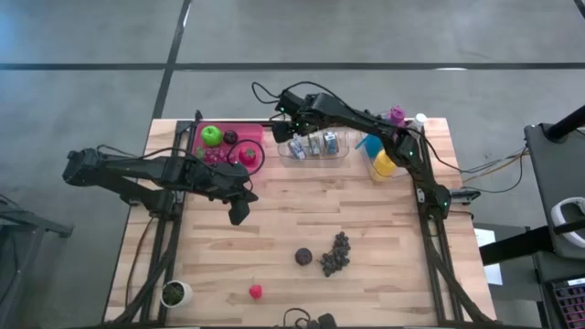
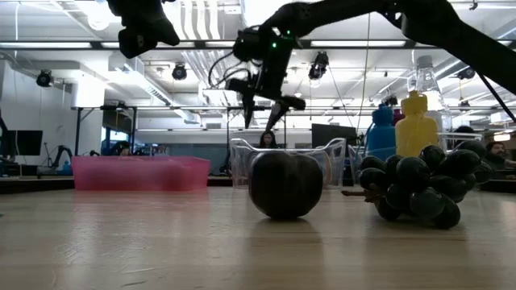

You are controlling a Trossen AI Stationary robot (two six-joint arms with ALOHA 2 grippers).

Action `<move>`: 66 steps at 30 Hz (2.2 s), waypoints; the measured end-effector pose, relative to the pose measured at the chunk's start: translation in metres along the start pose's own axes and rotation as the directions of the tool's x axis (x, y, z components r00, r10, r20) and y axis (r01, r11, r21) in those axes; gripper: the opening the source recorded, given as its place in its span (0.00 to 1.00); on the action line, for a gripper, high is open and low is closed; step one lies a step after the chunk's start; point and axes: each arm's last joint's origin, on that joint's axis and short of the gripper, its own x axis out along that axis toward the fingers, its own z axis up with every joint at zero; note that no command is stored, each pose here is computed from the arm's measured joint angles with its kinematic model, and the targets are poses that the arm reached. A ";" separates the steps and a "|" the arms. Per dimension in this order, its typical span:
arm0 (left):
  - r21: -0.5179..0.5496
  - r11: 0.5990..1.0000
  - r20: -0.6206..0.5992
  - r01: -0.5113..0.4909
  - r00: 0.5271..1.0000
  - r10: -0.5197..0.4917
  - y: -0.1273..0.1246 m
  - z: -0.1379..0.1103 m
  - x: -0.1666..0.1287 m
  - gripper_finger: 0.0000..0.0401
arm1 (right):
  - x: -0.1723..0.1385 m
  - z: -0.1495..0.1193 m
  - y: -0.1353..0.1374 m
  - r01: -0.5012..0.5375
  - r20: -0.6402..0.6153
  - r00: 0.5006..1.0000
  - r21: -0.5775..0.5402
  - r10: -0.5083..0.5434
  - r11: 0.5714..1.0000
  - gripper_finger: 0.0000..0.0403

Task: Pick & Place Food Item
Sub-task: Put the red strawberry into the red transparent bin

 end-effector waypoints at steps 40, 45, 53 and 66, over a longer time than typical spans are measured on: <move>0.024 0.990 -0.108 0.142 0.984 -0.139 -0.004 -0.004 0.004 0.37 | -0.289 -0.173 0.018 0.028 0.355 0.908 -0.580 0.221 0.814 0.57; 0.114 0.968 -0.149 0.222 0.968 -0.204 -0.013 -0.009 0.003 0.47 | -0.296 -0.179 0.005 0.086 0.372 0.914 -0.567 0.162 0.819 0.56; 0.225 0.921 -0.227 0.319 0.936 -0.269 -0.045 -0.030 0.004 0.48 | -0.307 -0.177 -0.008 0.089 0.376 0.909 -0.590 0.176 0.802 0.56; 0.348 0.869 -0.444 0.352 0.878 -0.178 -0.082 -0.077 0.055 0.37 | -0.325 -0.182 -0.051 0.041 0.355 0.911 -0.582 0.209 0.812 0.56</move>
